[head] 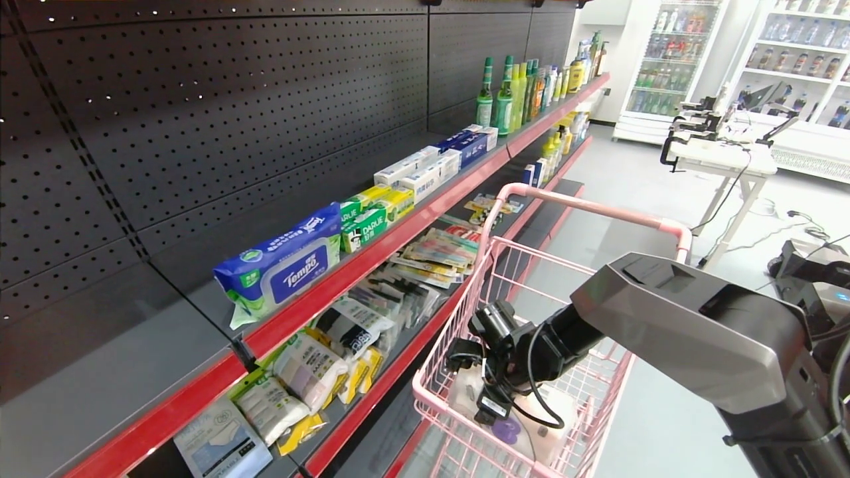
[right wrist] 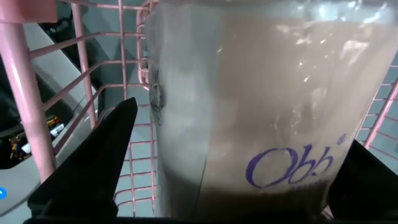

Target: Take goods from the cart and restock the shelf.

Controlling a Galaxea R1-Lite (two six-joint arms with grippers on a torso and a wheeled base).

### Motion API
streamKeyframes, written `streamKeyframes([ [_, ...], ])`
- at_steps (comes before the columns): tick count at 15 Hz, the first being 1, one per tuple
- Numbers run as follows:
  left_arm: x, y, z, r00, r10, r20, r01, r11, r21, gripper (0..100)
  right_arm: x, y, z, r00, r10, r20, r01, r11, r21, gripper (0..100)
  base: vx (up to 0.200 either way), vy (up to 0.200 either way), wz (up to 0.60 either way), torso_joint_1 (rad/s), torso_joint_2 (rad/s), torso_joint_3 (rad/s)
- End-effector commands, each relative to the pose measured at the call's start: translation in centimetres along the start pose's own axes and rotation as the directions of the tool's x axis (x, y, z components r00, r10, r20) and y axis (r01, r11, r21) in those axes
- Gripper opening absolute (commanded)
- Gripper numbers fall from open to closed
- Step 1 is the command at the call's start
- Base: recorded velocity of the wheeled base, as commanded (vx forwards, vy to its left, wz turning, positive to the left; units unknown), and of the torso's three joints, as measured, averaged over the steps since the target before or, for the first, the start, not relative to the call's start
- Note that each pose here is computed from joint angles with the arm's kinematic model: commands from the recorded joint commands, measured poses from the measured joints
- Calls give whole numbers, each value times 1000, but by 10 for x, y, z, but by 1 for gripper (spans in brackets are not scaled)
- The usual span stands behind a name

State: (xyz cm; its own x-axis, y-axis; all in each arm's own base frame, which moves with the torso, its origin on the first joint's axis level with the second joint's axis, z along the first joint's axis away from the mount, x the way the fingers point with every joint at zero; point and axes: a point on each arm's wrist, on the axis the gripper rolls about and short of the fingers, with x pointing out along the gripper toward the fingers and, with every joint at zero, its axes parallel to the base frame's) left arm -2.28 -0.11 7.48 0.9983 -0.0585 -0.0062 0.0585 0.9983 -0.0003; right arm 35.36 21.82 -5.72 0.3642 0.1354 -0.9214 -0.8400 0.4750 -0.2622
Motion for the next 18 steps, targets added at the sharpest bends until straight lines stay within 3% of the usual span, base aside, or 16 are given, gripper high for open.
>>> streamKeyframes([
  [1,0,0,0,1000,0,-1,0,1000,0,100,0,0,0,1000,-6,-3,6,1000,-3,100,0,0,0,0,0,0],
  [4,0,0,0,1000,0,-1,0,1000,0,100,1,0,0,1000,-12,-10,12,1000,-3,100,0,0,0,0,0,0],
  [5,0,0,0,1000,0,0,0,1000,0,100,1,0,1,1000,-15,-5,15,1000,2,0,0,0,0,0,0,0],
  [12,0,0,0,1000,0,-1,0,1000,0,100,-4,-4,2,1000,-20,4,20,999,30,0,0,0,0,0,0,0],
  [14,0,0,0,1000,0,-1,0,1000,0,100,-23,-18,7,997,-55,46,52,996,68,0,0,0,0,0,0,0],
  [16,0,0,0,1000,0,-1,0,1000,0,100,-71,-46,6,992,-104,75,95,988,122,0,0,0,0,0,0,0],
  [18,0,0,0,1000,0,-1,0,1000,0,100,-109,-60,3,985,-142,99,122,976,180,0,0,0,0,0,0,0],
])
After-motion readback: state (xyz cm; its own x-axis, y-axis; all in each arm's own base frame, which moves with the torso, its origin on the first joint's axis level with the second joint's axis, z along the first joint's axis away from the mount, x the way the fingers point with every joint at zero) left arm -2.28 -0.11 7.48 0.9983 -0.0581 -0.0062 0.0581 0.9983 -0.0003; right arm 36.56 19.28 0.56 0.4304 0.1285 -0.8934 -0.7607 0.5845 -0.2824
